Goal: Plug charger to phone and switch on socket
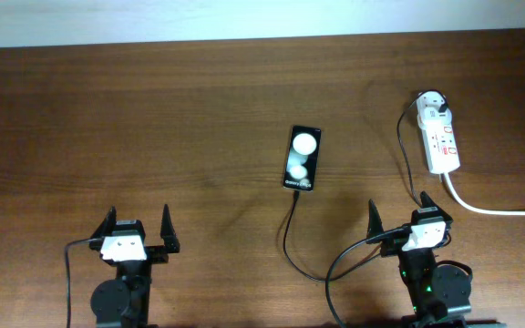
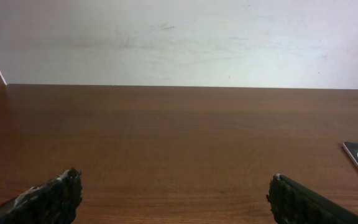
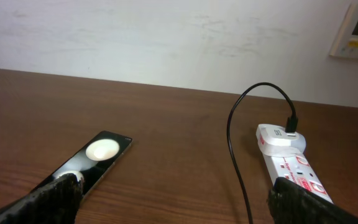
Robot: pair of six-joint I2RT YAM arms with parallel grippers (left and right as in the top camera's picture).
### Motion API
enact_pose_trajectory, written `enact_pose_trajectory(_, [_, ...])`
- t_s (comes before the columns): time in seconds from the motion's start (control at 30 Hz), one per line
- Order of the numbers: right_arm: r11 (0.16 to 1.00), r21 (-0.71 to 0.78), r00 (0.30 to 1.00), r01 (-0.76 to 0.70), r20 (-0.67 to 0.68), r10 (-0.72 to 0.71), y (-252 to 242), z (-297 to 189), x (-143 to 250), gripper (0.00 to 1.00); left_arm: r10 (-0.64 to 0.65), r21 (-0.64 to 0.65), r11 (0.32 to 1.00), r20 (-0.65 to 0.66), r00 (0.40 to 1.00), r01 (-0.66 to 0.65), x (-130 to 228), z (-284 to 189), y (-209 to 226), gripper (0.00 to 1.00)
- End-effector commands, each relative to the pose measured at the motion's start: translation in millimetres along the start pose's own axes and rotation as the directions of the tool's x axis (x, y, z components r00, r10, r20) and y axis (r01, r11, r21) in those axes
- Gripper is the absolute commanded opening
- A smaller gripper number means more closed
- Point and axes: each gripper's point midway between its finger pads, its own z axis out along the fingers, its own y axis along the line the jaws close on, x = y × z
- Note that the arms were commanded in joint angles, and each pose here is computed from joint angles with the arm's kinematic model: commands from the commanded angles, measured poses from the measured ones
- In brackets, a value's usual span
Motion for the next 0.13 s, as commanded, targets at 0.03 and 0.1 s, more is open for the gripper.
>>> enact_pose_trajectory(0.03, [1.0,0.018,1.0,-0.001,-0.007,0.001,-3.3,0.0,2.9,0.99,0.016,0.01,1.0,-0.004,1.0,-0.015,2.7,0.3,-1.9,0.99])
enact_pose_trajectory(0.1, [1.0,0.018,1.0,-0.001,-0.007,0.001,-3.3,0.0,3.0,0.99,0.016,0.01,1.0,-0.003,1.0,-0.015,2.6,0.3,-1.9,0.99])
